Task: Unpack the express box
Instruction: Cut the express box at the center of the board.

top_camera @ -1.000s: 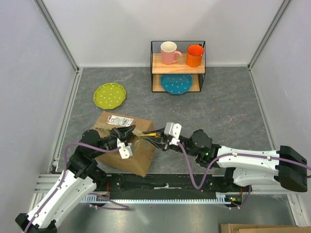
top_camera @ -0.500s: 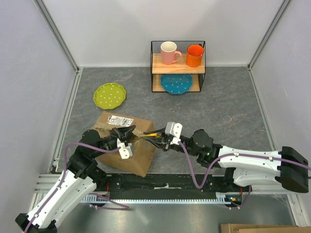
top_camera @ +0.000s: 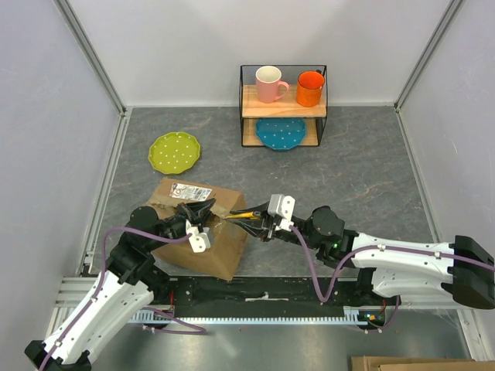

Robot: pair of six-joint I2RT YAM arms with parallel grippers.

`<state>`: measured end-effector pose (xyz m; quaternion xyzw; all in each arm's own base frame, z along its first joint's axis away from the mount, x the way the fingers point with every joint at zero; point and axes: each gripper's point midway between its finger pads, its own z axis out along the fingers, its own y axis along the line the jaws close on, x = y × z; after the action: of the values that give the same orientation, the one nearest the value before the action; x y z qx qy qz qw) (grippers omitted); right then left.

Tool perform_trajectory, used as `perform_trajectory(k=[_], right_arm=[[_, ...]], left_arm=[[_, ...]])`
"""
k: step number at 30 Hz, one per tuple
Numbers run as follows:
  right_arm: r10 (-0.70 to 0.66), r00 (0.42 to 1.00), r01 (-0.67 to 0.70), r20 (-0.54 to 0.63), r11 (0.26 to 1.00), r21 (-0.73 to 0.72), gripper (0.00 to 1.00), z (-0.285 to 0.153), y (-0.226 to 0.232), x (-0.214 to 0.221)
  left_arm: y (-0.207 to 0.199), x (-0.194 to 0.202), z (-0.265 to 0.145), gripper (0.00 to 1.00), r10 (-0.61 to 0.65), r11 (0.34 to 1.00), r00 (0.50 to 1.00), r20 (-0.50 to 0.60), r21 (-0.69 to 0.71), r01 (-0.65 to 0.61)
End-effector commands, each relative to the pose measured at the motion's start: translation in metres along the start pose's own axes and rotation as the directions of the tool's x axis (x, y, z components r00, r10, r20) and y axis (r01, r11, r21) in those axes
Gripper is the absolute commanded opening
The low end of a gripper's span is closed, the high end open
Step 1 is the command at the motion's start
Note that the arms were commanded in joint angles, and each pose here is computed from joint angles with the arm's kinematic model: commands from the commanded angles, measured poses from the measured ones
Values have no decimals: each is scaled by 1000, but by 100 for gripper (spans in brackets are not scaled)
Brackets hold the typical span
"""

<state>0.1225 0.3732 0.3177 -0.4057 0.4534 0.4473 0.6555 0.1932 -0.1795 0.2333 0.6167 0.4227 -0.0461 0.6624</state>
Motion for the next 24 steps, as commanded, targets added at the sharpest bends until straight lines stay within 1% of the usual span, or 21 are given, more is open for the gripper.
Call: perform_trajectory(k=[1, 14, 24], right_arm=[[2, 998, -2, 67, 1000, -14, 0, 9, 2, -21], [0, 995, 1, 103, 1000, -12, 0, 16, 1, -29], [0, 997, 1, 83, 1000, -8, 0, 19, 0, -20]], left_arm=[[-20, 7, -3, 2, -150, 987, 988, -34, 55, 152], [-21, 7, -3, 2, -151, 987, 988, -34, 57, 153], [-22, 7, -4, 2, -155, 986, 987, -33, 54, 157]])
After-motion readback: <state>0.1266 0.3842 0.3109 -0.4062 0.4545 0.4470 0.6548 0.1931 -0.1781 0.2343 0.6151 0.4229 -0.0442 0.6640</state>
